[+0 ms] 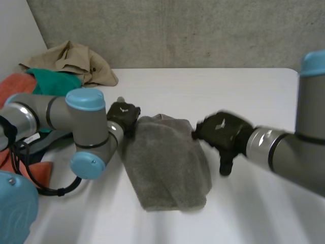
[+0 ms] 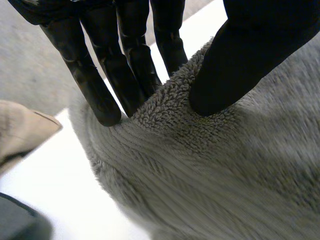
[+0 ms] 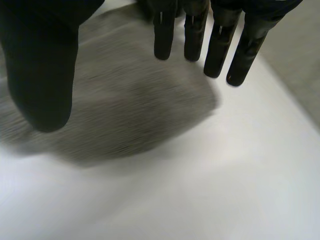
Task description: Fold the laundry.
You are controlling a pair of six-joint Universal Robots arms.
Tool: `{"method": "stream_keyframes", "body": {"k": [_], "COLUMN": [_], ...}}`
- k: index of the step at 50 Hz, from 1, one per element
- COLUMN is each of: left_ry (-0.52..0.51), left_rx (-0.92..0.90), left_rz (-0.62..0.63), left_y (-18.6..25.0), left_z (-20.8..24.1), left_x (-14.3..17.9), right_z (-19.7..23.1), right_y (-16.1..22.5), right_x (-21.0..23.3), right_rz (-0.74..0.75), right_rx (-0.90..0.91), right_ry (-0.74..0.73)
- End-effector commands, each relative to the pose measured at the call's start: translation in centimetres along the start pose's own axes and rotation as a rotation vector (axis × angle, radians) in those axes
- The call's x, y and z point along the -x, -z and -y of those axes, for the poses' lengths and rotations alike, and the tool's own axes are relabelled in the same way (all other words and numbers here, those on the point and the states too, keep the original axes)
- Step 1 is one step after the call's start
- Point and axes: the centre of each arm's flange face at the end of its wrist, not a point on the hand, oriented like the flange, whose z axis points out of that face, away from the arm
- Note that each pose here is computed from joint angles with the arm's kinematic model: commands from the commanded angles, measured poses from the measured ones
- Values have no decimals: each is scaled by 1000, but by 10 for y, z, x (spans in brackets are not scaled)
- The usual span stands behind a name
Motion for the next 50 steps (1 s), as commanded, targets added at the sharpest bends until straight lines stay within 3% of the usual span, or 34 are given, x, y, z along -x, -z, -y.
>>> {"method": "stream_keyframes", "body": {"k": [1,6,17,29,36,44,48,50], "left_ry": [-5,-33,-119,-132,-141,-261,-364,-398], "left_rx": [-101,-192,-297,-258,-256,-335,-509,-660], "left_rz": [89,83,27,-2,6,121,290,405], "left_y": [23,61,145,172,172,131,105,101], "left_z": [50,91,127,111,109,122,163,199], "left_x": [21,20,1,-4,-2,17,42,53], "right_z": [23,26,29,3,-4,54,105,132], "right_y": [0,-27,-85,-146,-160,-142,-118,-97], "right_x": [-41,-56,-66,-9,5,-42,-90,-117], "right_rz": [-128,-115,-18,254,298,172,-24,-192], "right_rx": [-117,-153,-240,-243,-246,-460,-691,-817], "right_ry": [-165,-256,-259,-279,-272,-203,-184,-203]}}
